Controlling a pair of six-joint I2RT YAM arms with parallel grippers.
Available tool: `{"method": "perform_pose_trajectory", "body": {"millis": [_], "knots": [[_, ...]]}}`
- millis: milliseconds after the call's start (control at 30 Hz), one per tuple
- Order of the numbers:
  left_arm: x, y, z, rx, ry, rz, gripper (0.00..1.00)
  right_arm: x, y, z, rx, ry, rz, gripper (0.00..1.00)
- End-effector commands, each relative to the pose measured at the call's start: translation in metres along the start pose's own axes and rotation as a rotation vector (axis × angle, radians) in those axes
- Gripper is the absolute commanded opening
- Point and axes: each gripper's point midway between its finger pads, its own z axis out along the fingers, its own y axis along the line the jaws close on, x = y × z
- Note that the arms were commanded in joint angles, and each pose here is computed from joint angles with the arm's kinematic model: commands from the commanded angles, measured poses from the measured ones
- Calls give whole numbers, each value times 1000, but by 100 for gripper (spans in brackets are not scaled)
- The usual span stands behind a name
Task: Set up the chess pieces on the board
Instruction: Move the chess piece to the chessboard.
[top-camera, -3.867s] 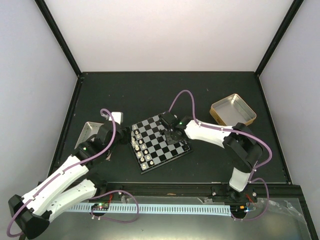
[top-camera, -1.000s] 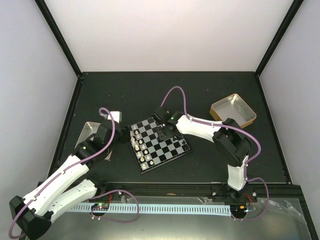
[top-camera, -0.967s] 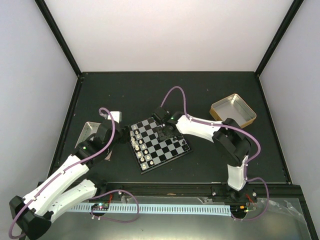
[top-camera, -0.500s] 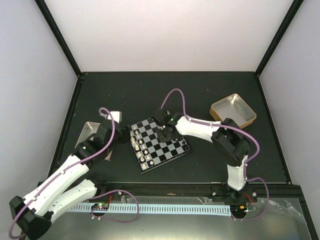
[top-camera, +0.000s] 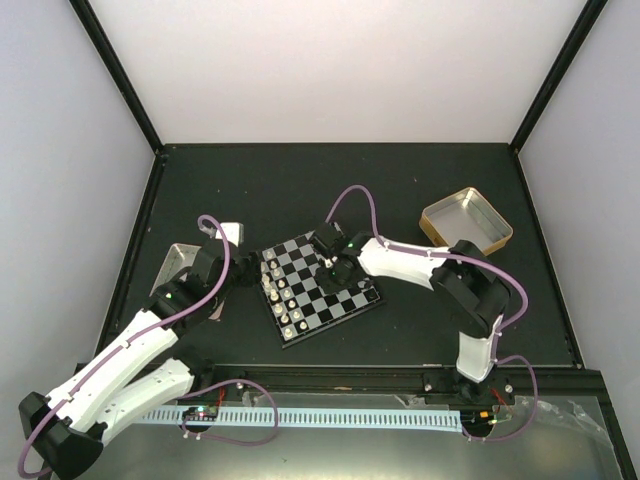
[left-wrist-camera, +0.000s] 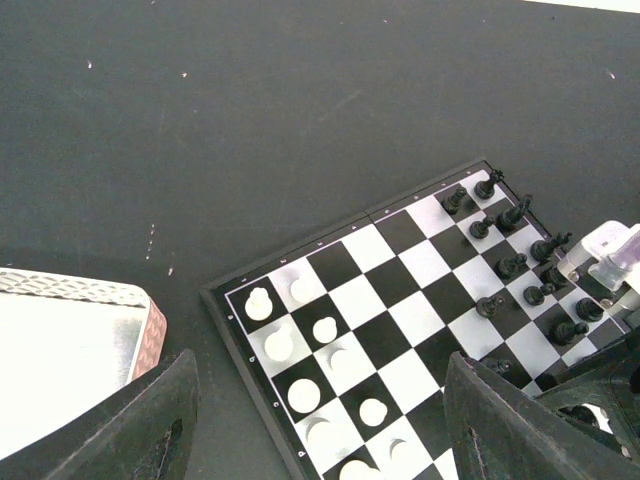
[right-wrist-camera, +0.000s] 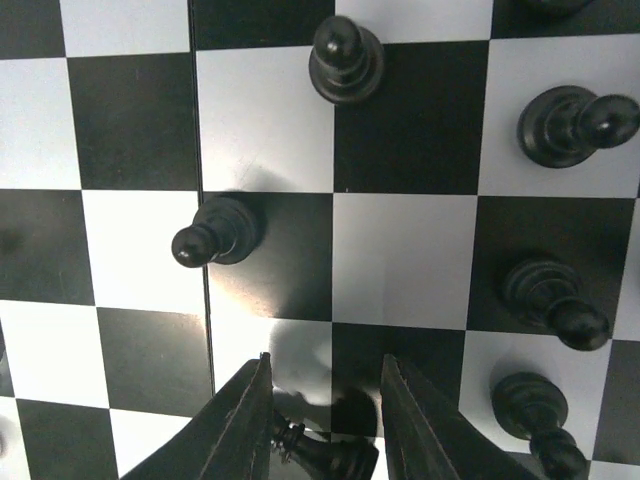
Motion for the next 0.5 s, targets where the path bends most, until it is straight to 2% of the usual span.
{"method": "perform_pose_trajectory", "body": {"millis": [0, 267, 467], "knots": [[-6, -2, -2, 13, -23, -8, 69, 5, 6, -6, -38, 5, -11, 31], [-5, -2, -2, 17, -22, -13, 68, -2, 15, -23, -104, -74, -32, 33], [-6, -2, -4, 22, -26, -15, 68, 6, 20, -25, -133, -77, -113, 36]]}}
